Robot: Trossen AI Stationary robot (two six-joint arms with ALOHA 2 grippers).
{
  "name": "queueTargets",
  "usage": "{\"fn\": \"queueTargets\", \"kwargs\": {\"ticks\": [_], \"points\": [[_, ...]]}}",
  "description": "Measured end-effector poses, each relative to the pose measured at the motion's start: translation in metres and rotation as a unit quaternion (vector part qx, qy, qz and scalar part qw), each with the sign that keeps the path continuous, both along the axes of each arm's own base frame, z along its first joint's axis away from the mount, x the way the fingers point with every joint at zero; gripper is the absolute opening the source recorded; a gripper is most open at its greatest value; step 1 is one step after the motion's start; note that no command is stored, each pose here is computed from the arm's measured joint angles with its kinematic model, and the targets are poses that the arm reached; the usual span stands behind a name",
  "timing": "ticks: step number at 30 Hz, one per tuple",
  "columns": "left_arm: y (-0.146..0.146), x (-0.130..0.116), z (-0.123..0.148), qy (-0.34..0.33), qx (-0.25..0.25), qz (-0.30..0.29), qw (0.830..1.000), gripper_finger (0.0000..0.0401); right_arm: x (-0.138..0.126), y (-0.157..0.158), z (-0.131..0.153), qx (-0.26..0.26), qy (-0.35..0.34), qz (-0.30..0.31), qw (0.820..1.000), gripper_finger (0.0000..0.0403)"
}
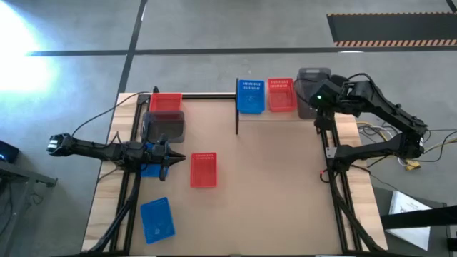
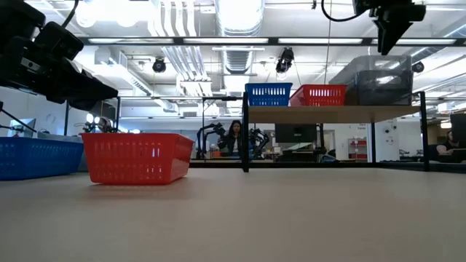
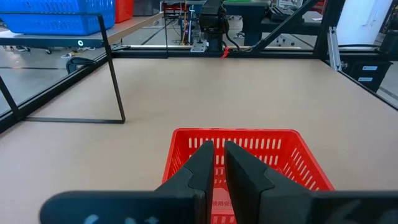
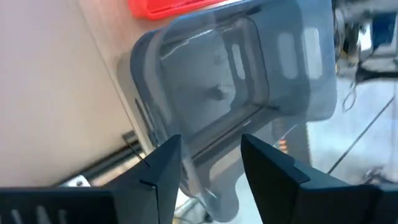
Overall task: Stack baskets on shelf by color
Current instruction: Stack the right black bin on the other black bin on the shelf, then stack the bottom red bin on the other red bin on the shelf
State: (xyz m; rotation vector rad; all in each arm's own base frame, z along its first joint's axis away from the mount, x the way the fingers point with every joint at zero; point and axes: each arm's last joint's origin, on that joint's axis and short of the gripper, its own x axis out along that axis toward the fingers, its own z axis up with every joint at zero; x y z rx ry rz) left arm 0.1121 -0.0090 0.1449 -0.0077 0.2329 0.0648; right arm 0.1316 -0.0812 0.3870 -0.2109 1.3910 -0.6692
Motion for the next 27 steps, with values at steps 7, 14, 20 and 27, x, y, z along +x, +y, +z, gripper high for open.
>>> {"fn": "queueTargets", "kwargs": {"ticks": [7, 14, 20, 27], "points": [[0.0, 0.0, 0.0, 0.0, 0.0, 0.0, 1.0, 0.0022, 0.002, 0.002, -0.001, 0.042, -0.083, -0.084, 0.992, 0.013], [0.0, 0.0, 0.0, 0.0, 0.0, 0.0, 1.0, 0.0022, 0.031, 0.017, -0.009, 0.107, -0.213, -0.054, 0.97, 0.009], [0.0, 0.0, 0.0, 0.0, 0.0, 0.0, 1.0, 0.0022, 0.082, 0.054, -0.049, 0.134, -0.333, 0.075, 0.93, 0.006], [0.0, 0.0, 0.0, 0.0, 0.0, 0.0, 1.0, 0.0022, 0.139, 0.116, -0.121, 0.16, -0.455, 0.217, 0.849, 0.0042]]}}
